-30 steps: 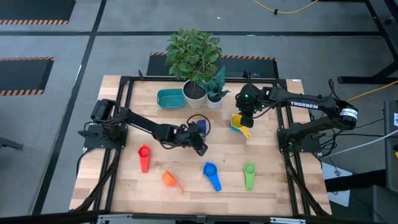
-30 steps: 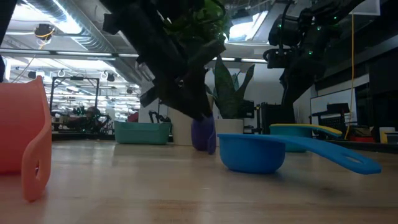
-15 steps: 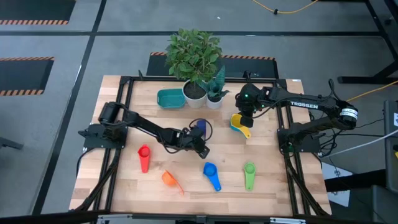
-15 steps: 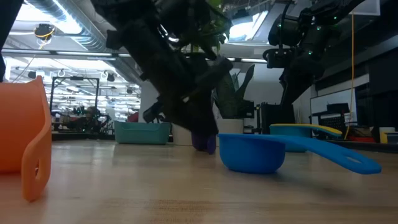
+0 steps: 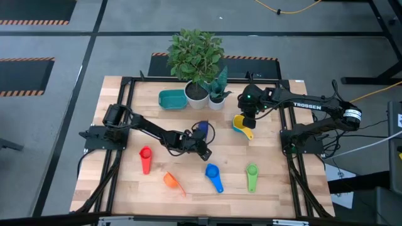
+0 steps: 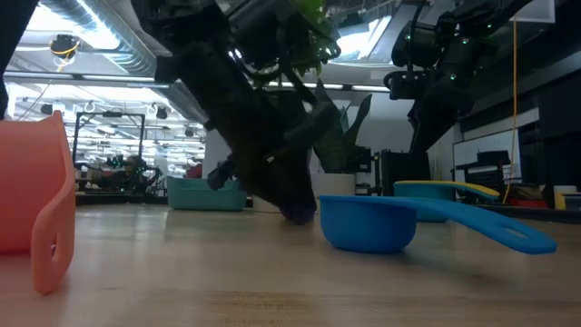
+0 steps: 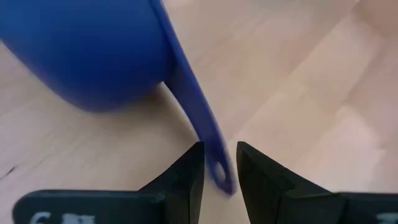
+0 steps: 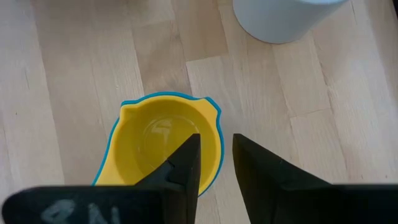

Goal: Nest measuring cups in basket
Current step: Stack the blue measuring cup on top of the yellow measuring cup

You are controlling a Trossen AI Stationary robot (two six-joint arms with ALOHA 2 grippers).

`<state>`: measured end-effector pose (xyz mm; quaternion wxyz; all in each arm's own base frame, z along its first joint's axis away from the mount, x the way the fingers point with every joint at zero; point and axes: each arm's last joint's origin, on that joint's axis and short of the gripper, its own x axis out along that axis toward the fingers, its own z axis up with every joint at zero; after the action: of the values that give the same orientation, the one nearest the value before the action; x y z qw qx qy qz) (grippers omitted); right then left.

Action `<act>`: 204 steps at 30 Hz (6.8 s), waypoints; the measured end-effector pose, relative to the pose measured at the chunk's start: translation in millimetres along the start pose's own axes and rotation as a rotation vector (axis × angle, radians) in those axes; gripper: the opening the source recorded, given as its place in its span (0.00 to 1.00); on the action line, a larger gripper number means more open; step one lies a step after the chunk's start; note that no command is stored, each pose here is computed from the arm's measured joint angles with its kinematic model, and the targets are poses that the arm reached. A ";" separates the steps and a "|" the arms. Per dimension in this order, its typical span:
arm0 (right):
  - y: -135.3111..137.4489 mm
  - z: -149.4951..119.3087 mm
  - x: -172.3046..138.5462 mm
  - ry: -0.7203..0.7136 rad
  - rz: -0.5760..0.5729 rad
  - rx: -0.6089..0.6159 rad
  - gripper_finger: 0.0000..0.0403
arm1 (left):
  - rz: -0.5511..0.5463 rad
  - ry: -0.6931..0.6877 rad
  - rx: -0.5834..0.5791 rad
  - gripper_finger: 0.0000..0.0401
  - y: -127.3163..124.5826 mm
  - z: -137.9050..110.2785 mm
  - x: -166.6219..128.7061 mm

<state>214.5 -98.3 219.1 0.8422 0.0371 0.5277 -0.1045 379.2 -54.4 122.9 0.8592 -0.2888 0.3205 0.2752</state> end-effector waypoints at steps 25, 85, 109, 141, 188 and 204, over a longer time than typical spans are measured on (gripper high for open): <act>0.4 0.8 0.1 -0.008 0.006 0.019 0.24 | 0.034 -0.045 0.067 0.02 -6.1 -15.2 0.9; 40.4 50.0 -11.0 -0.488 0.228 -0.011 0.24 | -0.039 -0.485 0.169 0.01 -44.9 -6.2 -20.8; 40.0 60.6 6.5 -0.527 0.224 -0.019 0.24 | -0.052 -0.496 0.157 0.01 -46.0 -4.9 -21.5; 38.1 44.6 -27.4 -0.418 0.178 -0.061 0.03 | -0.140 -0.407 0.177 0.20 -43.3 -1.6 -15.7; -16.6 -29.6 -5.0 -0.111 0.066 -0.081 0.03 | -0.148 -0.404 0.179 0.19 -42.3 1.9 -14.8; -17.2 -29.2 -2.0 -0.141 0.054 -0.085 0.12 | -0.148 -0.404 0.179 0.19 -42.3 1.9 -14.8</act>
<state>184.2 -109.7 208.9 0.8806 0.0083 0.4697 -0.0616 398.3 -86.2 148.1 0.9459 -0.1733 0.1431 0.2340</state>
